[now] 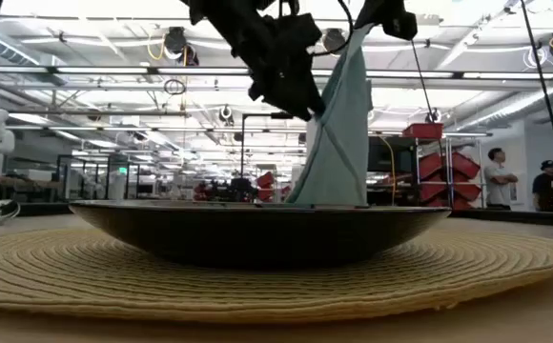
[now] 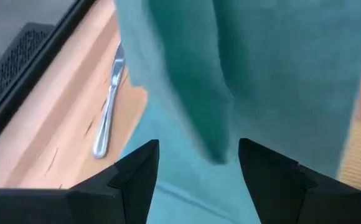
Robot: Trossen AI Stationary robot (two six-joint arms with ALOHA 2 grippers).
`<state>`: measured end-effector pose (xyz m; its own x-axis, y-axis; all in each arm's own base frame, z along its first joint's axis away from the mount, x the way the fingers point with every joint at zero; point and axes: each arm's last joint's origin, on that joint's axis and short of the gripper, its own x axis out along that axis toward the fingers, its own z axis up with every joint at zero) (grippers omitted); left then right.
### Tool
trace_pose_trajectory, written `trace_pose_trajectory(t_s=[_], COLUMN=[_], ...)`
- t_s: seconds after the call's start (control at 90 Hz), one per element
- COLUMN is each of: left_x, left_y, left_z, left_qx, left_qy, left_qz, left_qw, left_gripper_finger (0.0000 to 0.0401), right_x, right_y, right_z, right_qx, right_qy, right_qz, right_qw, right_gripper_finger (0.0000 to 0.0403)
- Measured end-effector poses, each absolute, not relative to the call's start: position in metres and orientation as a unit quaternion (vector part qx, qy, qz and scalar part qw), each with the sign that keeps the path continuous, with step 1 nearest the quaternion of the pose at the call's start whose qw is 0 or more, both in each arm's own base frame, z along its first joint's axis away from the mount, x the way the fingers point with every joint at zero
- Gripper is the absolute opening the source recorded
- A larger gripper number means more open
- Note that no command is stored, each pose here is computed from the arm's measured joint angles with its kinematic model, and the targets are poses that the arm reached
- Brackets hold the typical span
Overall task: Set table place
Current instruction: Fold the blue napkin
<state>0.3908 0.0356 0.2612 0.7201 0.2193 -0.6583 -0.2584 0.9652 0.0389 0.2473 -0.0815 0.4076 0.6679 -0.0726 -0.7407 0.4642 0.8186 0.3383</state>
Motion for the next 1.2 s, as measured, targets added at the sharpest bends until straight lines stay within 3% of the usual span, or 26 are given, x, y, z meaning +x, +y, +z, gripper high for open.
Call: trace_pose_trajectory(t_s=[0.3, 0.644, 1.2], left_x=[0.391, 0.404, 0.405], left_y=[0.038, 0.038, 0.042], left_z=[0.261, 0.234, 0.239], left_qx=[-0.029, -0.040, 0.000], left_qy=[0.352, 0.371, 0.346], left_qz=[0.137, 0.141, 0.198], left_qw=[0.925, 0.917, 0.917], left_gripper_finger=[0.0206, 0.0206, 0.0206], right_x=[0.247, 0.247, 0.246], right_y=[-0.081, -0.081, -0.081], right_z=[0.408, 0.407, 0.407], right_qx=[0.261, 0.263, 0.262], right_qy=[0.377, 0.378, 0.385], right_qz=[-0.154, -0.154, -0.154], right_qw=[0.875, 0.874, 0.871], right_gripper_finger=[0.0000, 0.0000, 0.0000])
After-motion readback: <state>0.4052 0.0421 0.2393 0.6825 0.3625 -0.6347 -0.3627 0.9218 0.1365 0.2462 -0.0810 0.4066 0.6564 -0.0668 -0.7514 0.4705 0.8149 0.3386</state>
